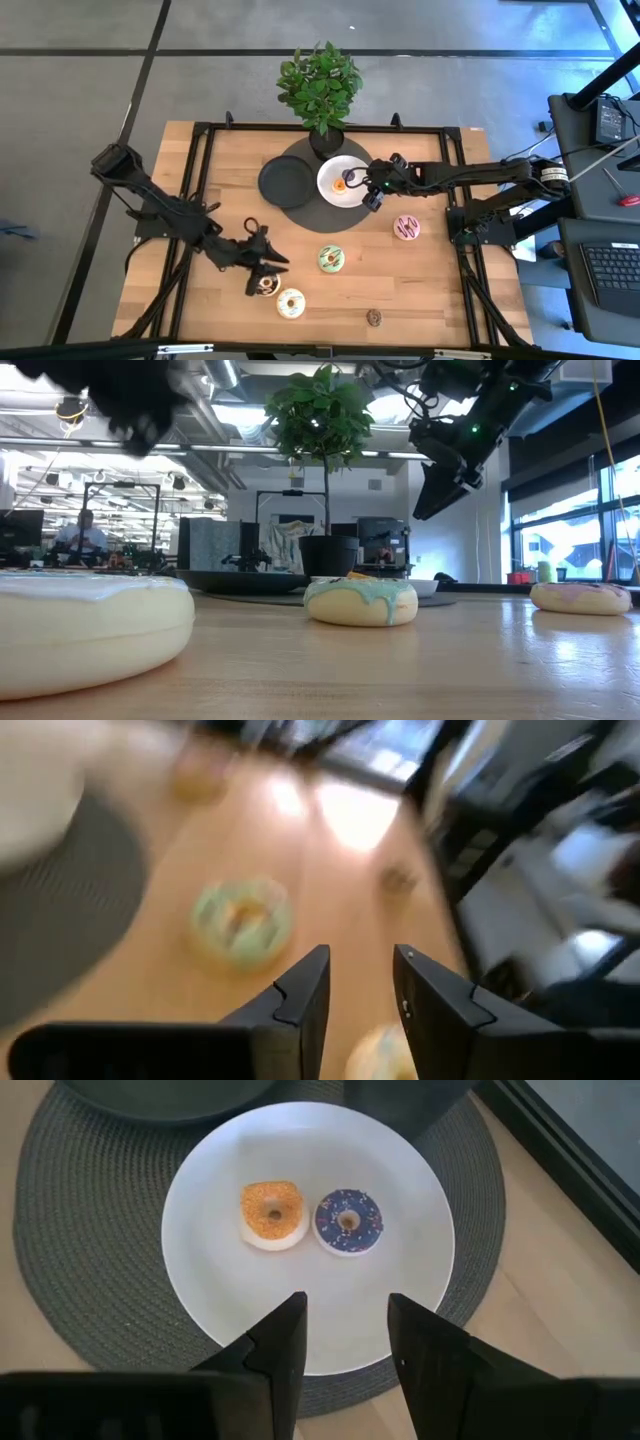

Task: Pick & Place donuts
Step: Put the small black donut on the white plate

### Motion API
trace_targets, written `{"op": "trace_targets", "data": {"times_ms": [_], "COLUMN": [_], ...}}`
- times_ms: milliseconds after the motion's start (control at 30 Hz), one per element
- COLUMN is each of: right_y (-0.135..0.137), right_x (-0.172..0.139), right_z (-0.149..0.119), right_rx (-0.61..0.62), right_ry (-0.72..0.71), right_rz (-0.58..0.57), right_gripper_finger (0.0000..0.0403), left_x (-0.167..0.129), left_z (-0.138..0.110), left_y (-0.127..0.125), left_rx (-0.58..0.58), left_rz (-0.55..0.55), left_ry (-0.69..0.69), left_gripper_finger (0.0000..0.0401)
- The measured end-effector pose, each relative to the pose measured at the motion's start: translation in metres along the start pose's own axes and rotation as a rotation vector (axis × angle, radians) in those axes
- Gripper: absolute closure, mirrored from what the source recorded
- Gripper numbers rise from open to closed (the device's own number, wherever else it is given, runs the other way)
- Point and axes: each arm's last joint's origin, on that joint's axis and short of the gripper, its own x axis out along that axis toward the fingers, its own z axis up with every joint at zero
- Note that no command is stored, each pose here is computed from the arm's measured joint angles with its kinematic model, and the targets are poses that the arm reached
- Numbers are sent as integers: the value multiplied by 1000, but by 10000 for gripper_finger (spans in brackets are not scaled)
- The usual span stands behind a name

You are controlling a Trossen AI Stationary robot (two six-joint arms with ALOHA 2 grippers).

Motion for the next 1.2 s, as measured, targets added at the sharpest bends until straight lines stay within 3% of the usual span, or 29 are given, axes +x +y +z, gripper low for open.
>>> {"op": "trace_targets", "data": {"times_ms": [367,600,867,1200], "right_y": [-1,1,4,7], "right_x": [0,-1,-3,-4], "right_z": [-1,-5,-6,-7], "right_rx": [-2,5,8,20], "right_ry": [8,31,18,15], "right_rz": [-15,-23,-71,-60], "right_gripper_finger": [260,260,260,260], "left_x": [-42,-60,-74,-56], "left_z": [-10,-24,-11,-30], "left_y": [52,68,66,63], "left_rx": [-260,-496,-490,-413], "left_rz": [299,489,738,840], "left_ry": [460,726,816,930], "left_gripper_finger": [294,293,295,293]}}
